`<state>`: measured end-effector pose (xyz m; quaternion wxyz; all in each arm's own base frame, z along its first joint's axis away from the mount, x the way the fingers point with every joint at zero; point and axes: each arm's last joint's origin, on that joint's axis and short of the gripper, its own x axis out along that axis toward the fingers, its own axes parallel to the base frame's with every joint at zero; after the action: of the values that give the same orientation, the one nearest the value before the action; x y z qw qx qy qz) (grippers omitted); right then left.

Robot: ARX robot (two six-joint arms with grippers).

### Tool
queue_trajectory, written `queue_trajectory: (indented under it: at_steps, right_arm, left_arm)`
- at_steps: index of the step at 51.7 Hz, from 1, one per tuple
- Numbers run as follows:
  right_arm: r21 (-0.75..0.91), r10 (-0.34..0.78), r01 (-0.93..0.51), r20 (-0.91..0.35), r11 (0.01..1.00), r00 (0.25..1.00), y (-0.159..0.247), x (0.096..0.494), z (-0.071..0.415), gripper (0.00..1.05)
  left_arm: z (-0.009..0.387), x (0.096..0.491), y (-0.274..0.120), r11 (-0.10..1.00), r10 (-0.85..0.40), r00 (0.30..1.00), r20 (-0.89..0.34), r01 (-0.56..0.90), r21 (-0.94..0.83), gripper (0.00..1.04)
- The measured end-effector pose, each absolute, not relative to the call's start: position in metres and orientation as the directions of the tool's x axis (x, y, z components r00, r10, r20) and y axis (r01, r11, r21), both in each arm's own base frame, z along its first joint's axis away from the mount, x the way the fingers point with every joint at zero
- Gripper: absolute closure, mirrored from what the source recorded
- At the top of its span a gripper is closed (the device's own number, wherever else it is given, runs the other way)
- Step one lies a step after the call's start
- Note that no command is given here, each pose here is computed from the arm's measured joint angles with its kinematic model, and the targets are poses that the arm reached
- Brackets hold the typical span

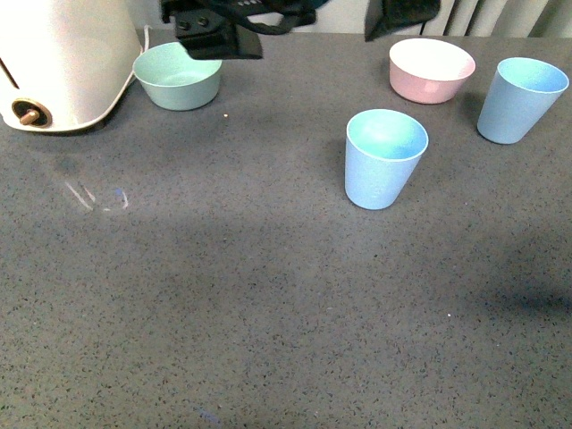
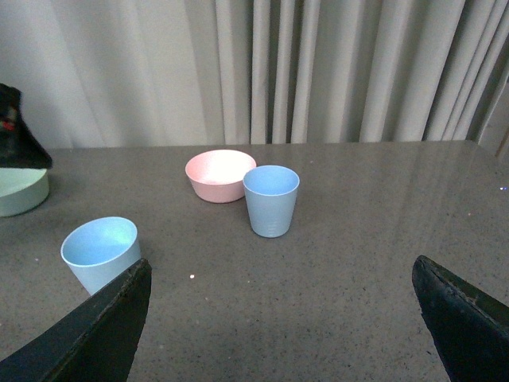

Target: Stack blue cups with both arms

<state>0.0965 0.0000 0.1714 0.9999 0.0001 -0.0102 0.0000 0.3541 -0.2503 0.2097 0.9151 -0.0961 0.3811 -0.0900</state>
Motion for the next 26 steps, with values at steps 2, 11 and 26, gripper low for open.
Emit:
queue_trajectory:
  at_steps: [2,11,26]
  right_arm:
    - [0.0,0.0,0.0,0.02,1.0,1.0,0.0,0.096,0.171,0.09]
    - [0.0,-0.001,0.001,0.02,1.0,1.0,0.0,0.096,0.171,0.09]
    - [0.0,0.0,0.0,0.02,1.0,1.0,0.0,0.096,0.171,0.09]
  left_arm:
    - [0.21,0.352,-0.241,0.976,-0.188,0.788,-0.586,0.087,-0.197,0.14]
    - [0.211,0.32,-0.169,0.996,-0.03,0.991,-0.127,0.018,-0.092,0.41]
    - [0.189,0.242,-0.074,1.0,-0.004,1.0,-0.015,0.004,-0.018,0.94]
